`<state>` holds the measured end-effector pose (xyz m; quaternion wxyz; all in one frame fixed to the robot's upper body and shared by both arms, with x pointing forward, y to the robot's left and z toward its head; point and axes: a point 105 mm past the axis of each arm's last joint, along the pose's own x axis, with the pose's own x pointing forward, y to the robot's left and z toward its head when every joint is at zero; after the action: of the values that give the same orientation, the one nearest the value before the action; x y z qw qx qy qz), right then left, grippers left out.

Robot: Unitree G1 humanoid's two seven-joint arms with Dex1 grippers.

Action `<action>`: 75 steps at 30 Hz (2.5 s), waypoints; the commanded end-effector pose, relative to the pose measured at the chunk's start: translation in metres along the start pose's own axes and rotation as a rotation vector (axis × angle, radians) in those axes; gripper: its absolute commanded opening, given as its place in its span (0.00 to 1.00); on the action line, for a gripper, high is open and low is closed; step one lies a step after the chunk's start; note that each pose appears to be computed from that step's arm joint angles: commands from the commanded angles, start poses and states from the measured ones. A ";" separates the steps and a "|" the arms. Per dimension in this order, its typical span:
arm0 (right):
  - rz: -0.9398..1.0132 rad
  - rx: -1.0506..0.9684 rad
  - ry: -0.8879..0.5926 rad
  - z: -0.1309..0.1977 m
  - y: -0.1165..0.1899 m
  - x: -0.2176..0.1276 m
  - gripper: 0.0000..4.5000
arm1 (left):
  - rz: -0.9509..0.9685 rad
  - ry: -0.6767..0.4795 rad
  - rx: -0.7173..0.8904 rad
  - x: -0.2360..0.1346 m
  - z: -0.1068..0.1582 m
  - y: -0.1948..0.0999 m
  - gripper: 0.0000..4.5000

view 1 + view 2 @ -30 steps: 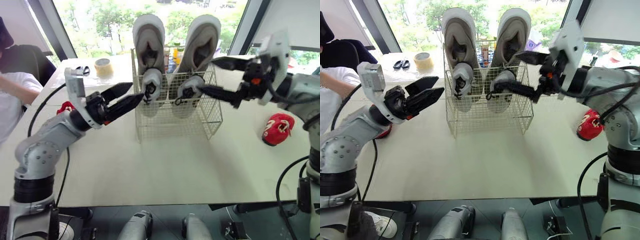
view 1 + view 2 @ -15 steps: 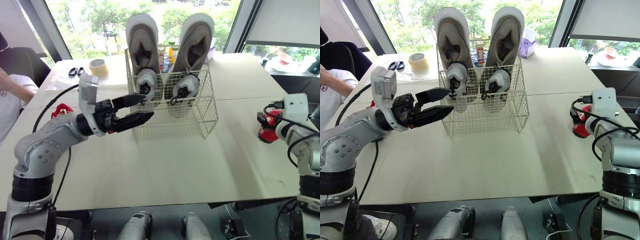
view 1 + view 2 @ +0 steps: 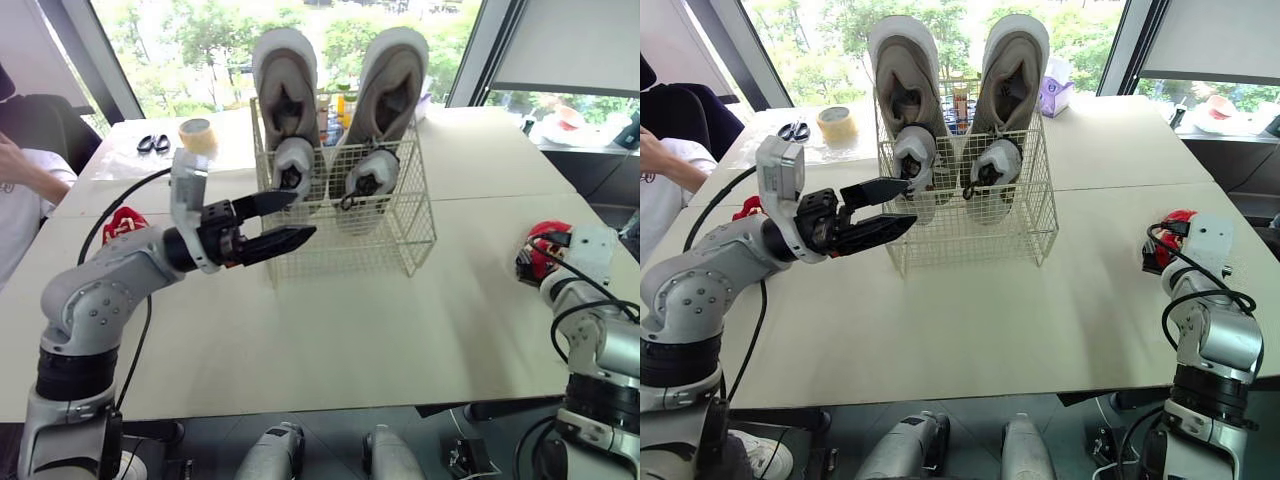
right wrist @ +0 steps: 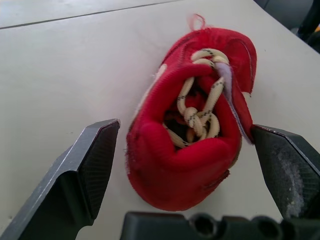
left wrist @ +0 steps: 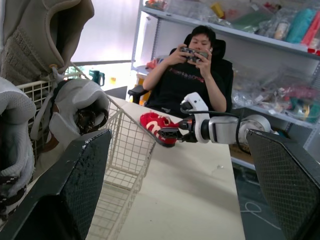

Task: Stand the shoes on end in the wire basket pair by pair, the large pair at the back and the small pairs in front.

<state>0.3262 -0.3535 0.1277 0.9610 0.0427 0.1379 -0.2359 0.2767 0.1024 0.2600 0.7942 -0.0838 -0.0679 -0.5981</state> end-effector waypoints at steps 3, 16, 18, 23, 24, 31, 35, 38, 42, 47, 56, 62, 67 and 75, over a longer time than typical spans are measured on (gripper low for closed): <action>0.004 0.043 -0.029 0.008 -0.001 -0.001 1.00 | -0.021 -0.002 0.052 0.005 0.008 -0.007 0.98; 0.064 0.029 -0.202 0.054 0.009 -0.011 0.05 | -0.021 -0.038 0.045 0.008 0.015 -0.006 1.00; 0.118 0.025 -0.356 0.095 0.017 -0.022 0.05 | -0.014 -0.062 0.033 0.008 0.020 -0.003 1.00; 0.463 -0.122 -0.778 0.190 0.078 -0.090 0.05 | -0.018 -0.076 0.002 0.009 0.027 0.002 1.00; 0.565 -0.184 -0.856 0.200 0.097 -0.111 0.05 | -0.019 -0.075 -0.003 0.009 0.027 0.002 1.00; 1.061 -0.755 -1.044 0.170 0.174 -0.192 0.05 | -0.023 -0.069 -0.020 0.004 0.035 0.009 1.00; 1.180 -0.992 -1.077 0.144 0.181 -0.201 0.05 | -0.018 -0.059 -0.010 -0.003 0.041 0.014 1.00; 1.214 -1.129 -1.122 0.132 0.181 -0.201 0.05 | -0.001 -0.047 0.007 -0.010 0.044 0.018 1.00; 1.278 -1.206 -1.154 0.120 0.183 -0.203 0.05 | 0.016 -0.043 0.022 -0.014 0.047 0.022 1.00; 1.360 -1.238 -1.194 0.111 0.190 -0.212 0.05 | -0.018 -0.041 0.021 -0.010 0.046 0.019 1.00; 1.386 -1.252 -1.218 0.112 0.199 -0.215 0.05 | -0.106 0.011 -0.035 -0.004 0.031 0.007 0.50; 1.365 -1.233 -1.195 0.120 0.197 -0.211 0.35 | -0.096 0.013 -0.042 -0.004 0.029 0.009 0.05; 1.417 -0.950 -0.895 0.131 0.187 -0.197 0.89 | -0.038 -0.069 -0.058 -0.005 0.036 0.018 0.05; 1.549 -0.306 -0.425 0.123 0.163 -0.184 1.00 | 0.013 -0.316 -0.124 -0.002 0.061 0.023 0.05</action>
<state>0.2824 -0.1456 0.2936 0.8514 -0.1110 -0.0826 0.5060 0.3053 0.1183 0.2942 0.7813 -0.2200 -0.1023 -0.5751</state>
